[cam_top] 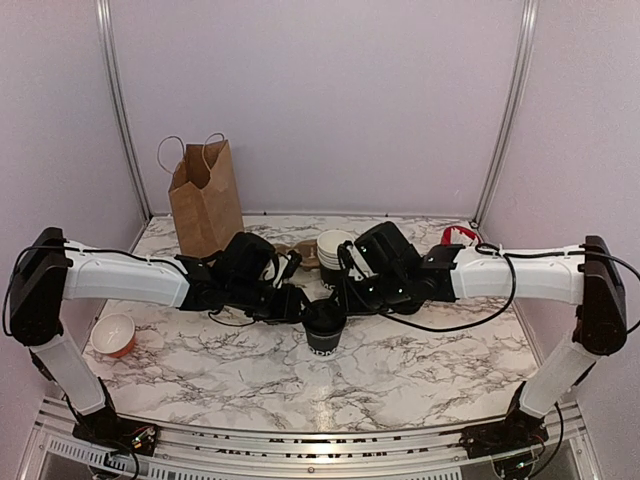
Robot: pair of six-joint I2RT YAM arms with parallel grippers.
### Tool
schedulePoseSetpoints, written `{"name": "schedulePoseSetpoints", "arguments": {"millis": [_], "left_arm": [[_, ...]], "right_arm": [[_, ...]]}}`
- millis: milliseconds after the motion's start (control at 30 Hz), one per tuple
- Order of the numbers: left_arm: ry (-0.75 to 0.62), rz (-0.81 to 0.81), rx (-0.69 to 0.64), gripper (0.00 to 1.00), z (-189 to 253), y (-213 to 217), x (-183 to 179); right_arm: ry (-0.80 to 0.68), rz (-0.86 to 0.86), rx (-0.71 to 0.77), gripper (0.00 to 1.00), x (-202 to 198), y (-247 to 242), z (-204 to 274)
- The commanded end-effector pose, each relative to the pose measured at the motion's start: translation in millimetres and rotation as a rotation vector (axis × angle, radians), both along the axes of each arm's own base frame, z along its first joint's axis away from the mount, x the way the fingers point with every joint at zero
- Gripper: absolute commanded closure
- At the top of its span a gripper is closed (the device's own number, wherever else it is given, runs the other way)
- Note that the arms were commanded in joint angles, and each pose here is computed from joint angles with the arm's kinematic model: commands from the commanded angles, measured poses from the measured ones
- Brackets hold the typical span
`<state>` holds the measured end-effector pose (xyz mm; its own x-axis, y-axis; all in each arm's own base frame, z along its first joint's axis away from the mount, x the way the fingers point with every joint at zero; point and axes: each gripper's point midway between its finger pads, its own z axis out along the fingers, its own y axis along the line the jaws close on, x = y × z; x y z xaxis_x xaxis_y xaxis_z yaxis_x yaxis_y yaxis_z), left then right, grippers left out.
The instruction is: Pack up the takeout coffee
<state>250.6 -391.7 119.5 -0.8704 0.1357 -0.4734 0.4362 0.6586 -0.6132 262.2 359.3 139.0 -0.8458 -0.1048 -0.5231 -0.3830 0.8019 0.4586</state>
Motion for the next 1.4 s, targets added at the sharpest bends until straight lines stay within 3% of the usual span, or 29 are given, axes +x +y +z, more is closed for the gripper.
{"name": "schedulePoseSetpoints", "arguments": {"millis": [0, 300, 733, 1367], "left_arm": [[0.033, -0.01, 0.06, 0.6, -20, 4, -5], [0.032, -0.009, 0.06, 0.6, -20, 5, -6], [0.033, -0.011, 0.059, 0.6, -20, 4, -5], [-0.002, -0.015, 0.052, 0.59, -4, 2, -1]], "right_arm": [[-0.07, 0.001, 0.005, 0.68, 3, -1, 44], [-0.199, -0.024, 0.025, 0.66, 13, -10, 98], [0.122, 0.07, 0.009, 0.66, -32, 11, -37], [-0.136, 0.001, 0.027, 0.62, 1, 0, 73]]}}
